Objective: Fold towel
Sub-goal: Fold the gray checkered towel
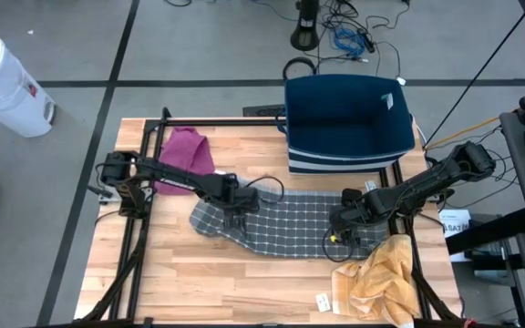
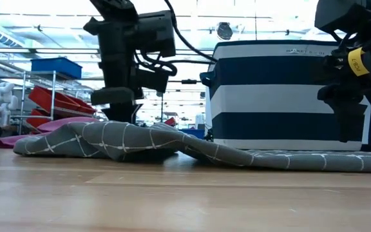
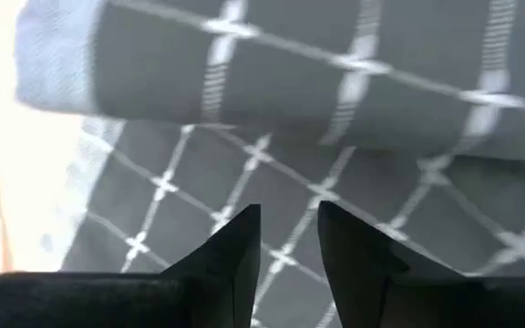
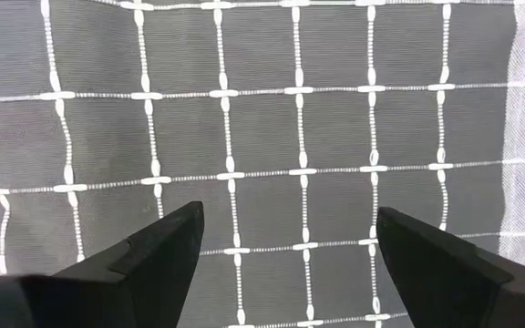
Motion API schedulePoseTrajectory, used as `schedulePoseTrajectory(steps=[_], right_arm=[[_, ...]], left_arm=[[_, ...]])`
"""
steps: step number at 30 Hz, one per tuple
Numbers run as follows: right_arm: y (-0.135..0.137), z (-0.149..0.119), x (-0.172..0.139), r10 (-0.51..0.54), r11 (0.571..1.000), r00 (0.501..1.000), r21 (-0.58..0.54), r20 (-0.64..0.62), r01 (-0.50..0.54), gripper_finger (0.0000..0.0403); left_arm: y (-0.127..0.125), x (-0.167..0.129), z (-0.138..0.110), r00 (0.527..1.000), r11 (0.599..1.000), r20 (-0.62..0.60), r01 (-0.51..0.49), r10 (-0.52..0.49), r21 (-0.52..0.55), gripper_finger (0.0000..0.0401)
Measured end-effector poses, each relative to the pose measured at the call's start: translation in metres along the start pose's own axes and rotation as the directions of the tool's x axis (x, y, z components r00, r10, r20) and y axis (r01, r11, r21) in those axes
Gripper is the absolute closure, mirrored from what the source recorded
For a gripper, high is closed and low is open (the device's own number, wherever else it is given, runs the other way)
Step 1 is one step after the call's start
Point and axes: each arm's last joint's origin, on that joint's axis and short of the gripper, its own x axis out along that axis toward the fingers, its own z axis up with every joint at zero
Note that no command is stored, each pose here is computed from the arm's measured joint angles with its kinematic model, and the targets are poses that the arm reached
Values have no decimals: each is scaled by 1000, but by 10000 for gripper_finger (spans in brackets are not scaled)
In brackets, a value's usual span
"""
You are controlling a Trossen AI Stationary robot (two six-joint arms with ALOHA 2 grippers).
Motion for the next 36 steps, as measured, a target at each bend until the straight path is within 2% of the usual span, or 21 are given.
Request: schedulePoseTrajectory(steps=[6, 11, 13, 21, 26, 31, 36], right_arm=[[0, 0, 0, 0, 1000, 1000, 1, 1, 0, 89], [0, 0, 0, 0, 1000, 1000, 4, 1, 0, 89], [0, 0, 0, 0, 1000, 1000, 4, 0, 0, 89], [0, -1, 0, -4, 1000, 1000, 0, -9, 4, 89], [-1, -2, 0, -9, 1000, 1000, 2, -17, 9, 89], [-1, 0, -2, -34, 999, 999, -10, -6, 34, 89], [3, 12, -14, -13, 1000, 999, -24, 43, 14, 89]], left_arm=[[14, 12, -10, 998, 999, -63, 1, -4, -38, 282], [17, 31, -29, 993, 993, -85, 80, -87, -87, 282], [16, 35, -39, 989, 990, -112, 81, -94, -119, 282], [4, 17, -68, 954, 975, -290, 13, -78, -220, 282], [2, -1, -87, 915, 960, -403, -117, 5, -254, 282], [-4, -15, -82, 958, 951, -281, -143, 62, -276, 282], [-11, -24, -61, 994, 959, -98, -74, 49, -274, 282]])
